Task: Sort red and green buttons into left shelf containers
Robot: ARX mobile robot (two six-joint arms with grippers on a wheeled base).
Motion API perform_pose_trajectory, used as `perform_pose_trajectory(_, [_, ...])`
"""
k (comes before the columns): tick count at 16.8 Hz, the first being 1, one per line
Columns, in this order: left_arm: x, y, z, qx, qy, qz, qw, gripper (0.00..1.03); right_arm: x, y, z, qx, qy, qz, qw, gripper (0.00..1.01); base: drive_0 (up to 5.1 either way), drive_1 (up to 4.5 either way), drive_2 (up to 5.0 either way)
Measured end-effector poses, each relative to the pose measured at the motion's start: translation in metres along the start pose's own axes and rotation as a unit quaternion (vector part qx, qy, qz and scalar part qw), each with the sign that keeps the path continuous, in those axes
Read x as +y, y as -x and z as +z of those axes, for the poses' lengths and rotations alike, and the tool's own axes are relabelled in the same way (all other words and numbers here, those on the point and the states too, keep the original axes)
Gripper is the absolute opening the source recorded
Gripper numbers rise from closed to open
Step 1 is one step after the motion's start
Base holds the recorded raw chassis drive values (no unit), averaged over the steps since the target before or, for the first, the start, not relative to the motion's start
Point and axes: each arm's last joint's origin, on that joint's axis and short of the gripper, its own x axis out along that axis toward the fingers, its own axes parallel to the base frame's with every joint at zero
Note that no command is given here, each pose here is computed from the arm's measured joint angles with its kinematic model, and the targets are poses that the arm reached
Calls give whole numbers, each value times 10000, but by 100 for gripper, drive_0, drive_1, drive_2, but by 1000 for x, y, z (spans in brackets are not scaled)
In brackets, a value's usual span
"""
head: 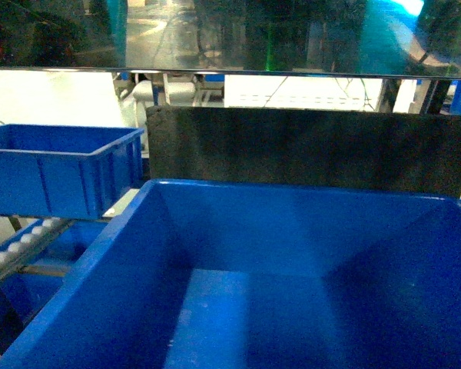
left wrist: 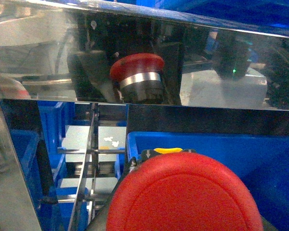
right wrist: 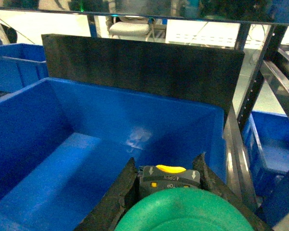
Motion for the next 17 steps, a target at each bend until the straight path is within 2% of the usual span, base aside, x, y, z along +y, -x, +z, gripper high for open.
perform_pose_trajectory(1, [0,0,0,0,0,2,10000,24,0,-3,-1,-24,69,103,9999,29,0,0,0])
perform_pose_trajectory(4, [0,0,0,-2,0,0,10000,24,7,-17,-15,191,107,632,9978,29,0,0,0])
perform_pose_trajectory(6, [0,0,0,-2,0,2,10000,24,9,-24,-19,277,156,783,9964,29,0,0,0])
perform_pose_trajectory(12, [0,0,0,0,0,2,10000,24,10,-57,-42,633,268,937,9932,29,0,0,0])
perform_pose_trajectory(15, [0,0,0,0,0,2,10000,24,6,-87,-50,875,429,1082,9893,29,0,0,0])
perform_pose_trajectory(17, [0,0,0,-2,0,2,10000,24,4,-105,-53,1067,482,1047,9876,29,0,0,0])
